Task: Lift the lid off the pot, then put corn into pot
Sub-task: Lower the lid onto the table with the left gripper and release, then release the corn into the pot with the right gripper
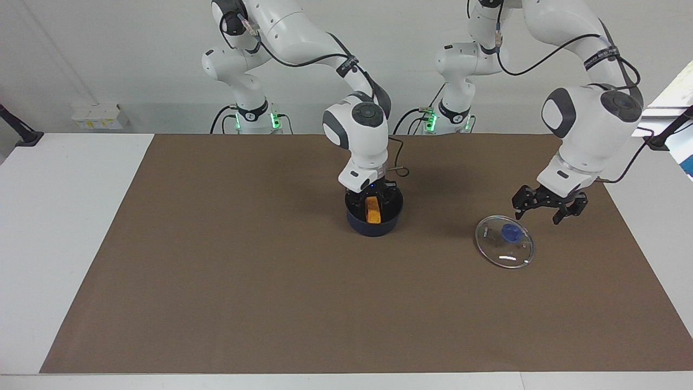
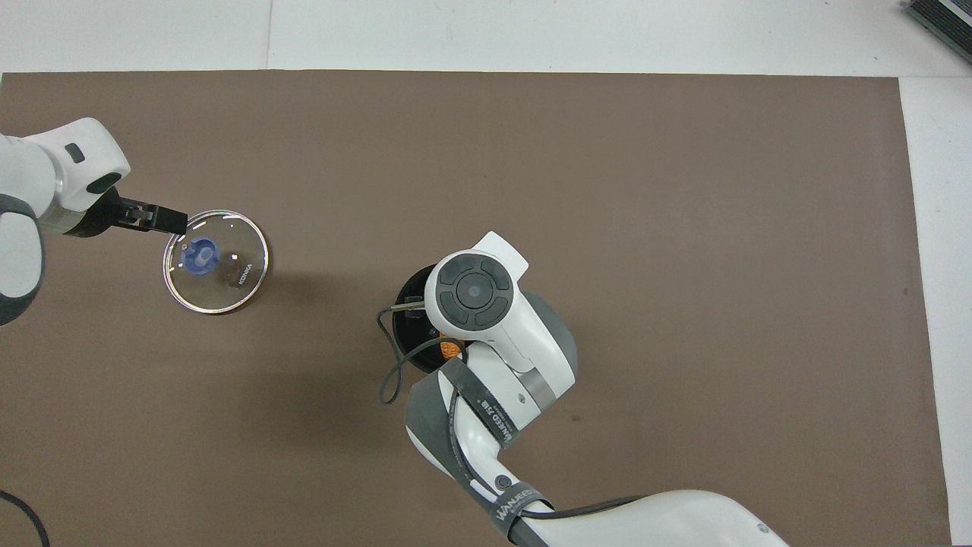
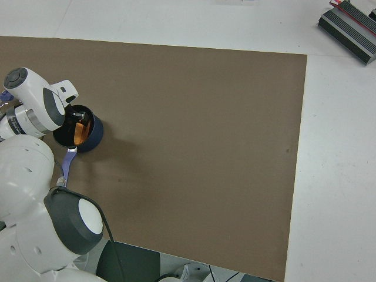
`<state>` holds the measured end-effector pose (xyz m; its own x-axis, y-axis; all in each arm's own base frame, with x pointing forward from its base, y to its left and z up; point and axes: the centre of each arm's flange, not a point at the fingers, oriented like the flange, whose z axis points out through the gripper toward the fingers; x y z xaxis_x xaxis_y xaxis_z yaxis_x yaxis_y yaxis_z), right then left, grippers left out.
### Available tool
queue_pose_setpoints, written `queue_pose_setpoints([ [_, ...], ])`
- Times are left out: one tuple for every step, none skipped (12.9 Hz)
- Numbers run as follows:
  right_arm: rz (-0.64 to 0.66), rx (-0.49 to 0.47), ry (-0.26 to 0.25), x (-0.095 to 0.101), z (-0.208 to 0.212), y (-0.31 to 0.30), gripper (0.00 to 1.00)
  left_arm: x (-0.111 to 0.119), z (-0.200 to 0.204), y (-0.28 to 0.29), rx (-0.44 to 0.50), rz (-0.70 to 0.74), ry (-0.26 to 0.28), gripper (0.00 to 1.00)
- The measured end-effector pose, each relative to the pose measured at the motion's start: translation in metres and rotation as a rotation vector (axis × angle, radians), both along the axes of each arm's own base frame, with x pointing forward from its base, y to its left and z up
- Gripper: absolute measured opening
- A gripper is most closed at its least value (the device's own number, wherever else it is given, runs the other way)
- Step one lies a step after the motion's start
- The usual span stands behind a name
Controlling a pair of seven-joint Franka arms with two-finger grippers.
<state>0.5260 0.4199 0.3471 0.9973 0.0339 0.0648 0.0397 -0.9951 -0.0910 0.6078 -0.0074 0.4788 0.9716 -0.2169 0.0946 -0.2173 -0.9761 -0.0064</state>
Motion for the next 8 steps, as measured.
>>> queue_pose_setpoints([
  [0.0,0.004,-0.006,0.001,0.002,0.001,0.89,-0.005,0.016,0.002,-0.001,0.018,0.005,1.0],
  [0.0,0.009,-0.012,0.002,0.005,0.002,0.99,-0.009,0.032,0.004,-0.003,0.039,0.006,1.0],
  [0.001,0.015,-0.019,0.003,0.009,0.003,1.0,-0.014,0.048,0.005,-0.004,0.053,0.009,1.0],
  [0.001,0.019,-0.024,0.004,0.013,0.004,1.0,-0.019,0.063,0.006,-0.005,0.061,0.015,1.0],
  [0.0,0.025,-0.031,0.005,0.018,0.004,1.0,-0.023,0.077,0.006,-0.005,0.07,0.025,1.0],
  [-0.004,0.032,-0.043,0.007,0.026,0.003,1.0,-0.026,0.09,0.006,-0.006,0.079,0.035,1.0],
  [-0.012,0.043,-0.061,0.01,0.04,-0.002,1.0,-0.029,0.1,0.007,-0.006,0.086,0.049,1.0],
  [-0.028,0.05,-0.075,0.015,0.058,-0.012,1.0,-0.032,0.108,0.007,-0.005,0.092,0.064,1.0],
])
